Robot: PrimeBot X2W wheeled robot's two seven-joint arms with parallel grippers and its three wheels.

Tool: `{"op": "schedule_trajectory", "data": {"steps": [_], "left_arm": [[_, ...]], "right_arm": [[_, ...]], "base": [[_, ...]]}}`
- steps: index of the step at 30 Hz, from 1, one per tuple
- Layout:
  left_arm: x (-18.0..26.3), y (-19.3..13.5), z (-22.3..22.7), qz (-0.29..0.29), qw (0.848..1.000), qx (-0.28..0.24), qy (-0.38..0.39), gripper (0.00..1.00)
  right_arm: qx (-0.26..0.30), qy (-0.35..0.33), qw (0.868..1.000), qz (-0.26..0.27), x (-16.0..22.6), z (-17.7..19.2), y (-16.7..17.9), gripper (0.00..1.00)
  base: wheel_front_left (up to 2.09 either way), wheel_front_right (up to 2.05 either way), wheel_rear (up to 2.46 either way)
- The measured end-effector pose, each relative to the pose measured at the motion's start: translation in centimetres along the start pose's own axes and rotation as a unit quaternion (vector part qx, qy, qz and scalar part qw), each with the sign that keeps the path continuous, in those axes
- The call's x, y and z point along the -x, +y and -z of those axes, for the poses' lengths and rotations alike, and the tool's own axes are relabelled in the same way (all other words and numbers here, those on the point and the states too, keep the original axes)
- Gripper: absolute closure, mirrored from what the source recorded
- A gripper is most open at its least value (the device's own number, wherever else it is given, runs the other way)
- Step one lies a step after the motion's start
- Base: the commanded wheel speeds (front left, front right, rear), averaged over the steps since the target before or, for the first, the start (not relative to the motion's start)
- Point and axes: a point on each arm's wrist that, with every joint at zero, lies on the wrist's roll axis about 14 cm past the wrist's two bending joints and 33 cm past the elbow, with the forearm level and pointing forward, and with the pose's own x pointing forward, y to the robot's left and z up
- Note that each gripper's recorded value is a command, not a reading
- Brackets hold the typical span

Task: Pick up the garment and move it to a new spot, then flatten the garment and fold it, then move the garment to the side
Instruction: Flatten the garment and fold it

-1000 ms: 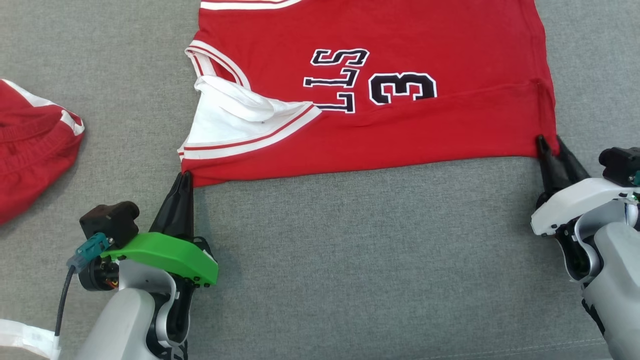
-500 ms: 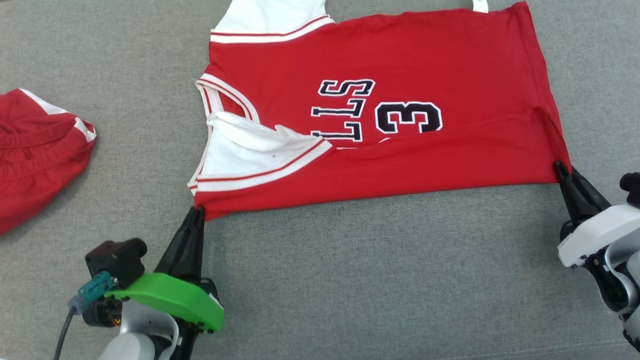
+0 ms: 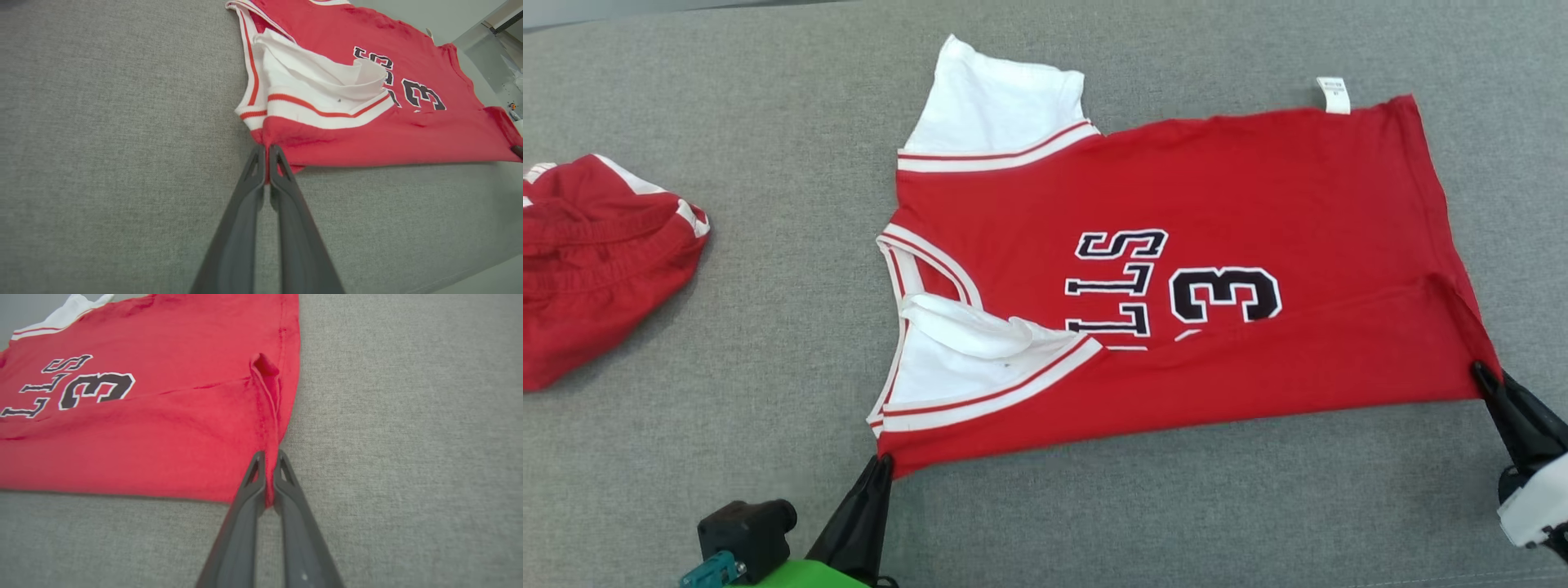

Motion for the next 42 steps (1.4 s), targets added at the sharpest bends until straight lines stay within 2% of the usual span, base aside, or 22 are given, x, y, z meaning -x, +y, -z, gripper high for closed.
{"op": "schedule_trajectory", "data": {"steps": [6, 14, 15, 17, 18, 19, 20, 24, 29, 32, 36, 39, 42], "left_arm": [[1.2, 0.1, 0.5, -0.005, 1.0, 0.004, 0.013, 1.0], [1.0, 0.7, 4.1, -0.006, 0.997, 0.02, 0.079, 1.0], [1.0, 0.7, 4.5, -0.007, 0.996, 0.02, 0.084, 1.0], [0.8, 0.6, 4.6, -0.005, 0.996, 0.021, 0.085, 0.97], [0.8, 0.6, 4.7, -0.004, 0.996, 0.023, 0.087, 0.7], [0.8, 0.7, 4.9, -0.004, 0.996, 0.023, 0.088, 0.36], [0.8, 0.8, 5.0, -0.006, 0.996, 0.023, 0.088, 0.0], [0.7, 1.3, 3.6, -0.018, 0.998, 0.021, 0.058, 0.0], [0.1, 1.4, -1.6, -0.011, 0.998, 0.052, -0.022, 0.0], [-1.1, 1.8, -6.1, -0.003, 0.998, 0.001, -0.065, 0.0], [-4.0, -0.6, -11.8, 0.036, 0.992, -0.042, -0.109, 0.0], [-7.8, -2.1, -15.7, 0.063, 0.989, -0.073, -0.108, 0.0], [-11.2, -2.9, -16.9, 0.079, 0.989, -0.11, -0.066, 0.0]], "right_arm": [[-0.004, 0.007, 1.0, -0.003, 1.6, -0.1, 0.3, 1.0], [-0.008, 0.033, 0.999, -0.007, 1.7, 1.1, 1.0, 1.0], [-0.009, 0.04, 0.999, -0.004, 1.8, 1.4, 0.8, 0.93], [-0.01, 0.043, 0.999, -0.003, 1.8, 1.6, 0.8, 0.6], [-0.01, 0.042, 0.999, -0.001, 1.8, 1.5, 0.8, 0.08], [-0.01, 0.042, 0.999, 0.0, 1.8, 1.5, 0.7, 0.0], [-0.01, 0.039, 0.999, 0.002, 1.9, 1.3, 0.6, 0.0], [-0.007, 0.019, 1.0, 0.006, 2.2, 0.3, 0.3, 0.0], [0.012, -0.034, 0.999, 0.003, 2.1, -2.7, 0.4, 0.0], [0.017, -0.067, 0.998, -0.001, 1.5, -4.3, 1.1, 0.0], [0.024, -0.123, 0.992, -0.007, -0.5, -6.8, 2.3, 0.0], [0.019, -0.14, 0.99, -0.019, -2.8, -6.9, 4.3, 0.0], [0.01, -0.14, 0.99, -0.018, -4.2, -6.5, 4.5, 0.0]], "base": [[0.0, 0.0, 0.0], [0.0, 0.0, 0.0], [0.0, 0.0, 0.0], [0.0, 0.0, 0.0], [0.0, 0.0, 0.0], [0.0, 0.0, 0.0], [0.0, 0.0, 0.0], [0.0, 0.0, 0.0], [0.0, 0.0, 0.0], [0.0, 0.0, 0.0], [0.0, 0.0, 0.0], [0.0, 0.0, 0.0], [0.0, 0.0, 0.0]]}}
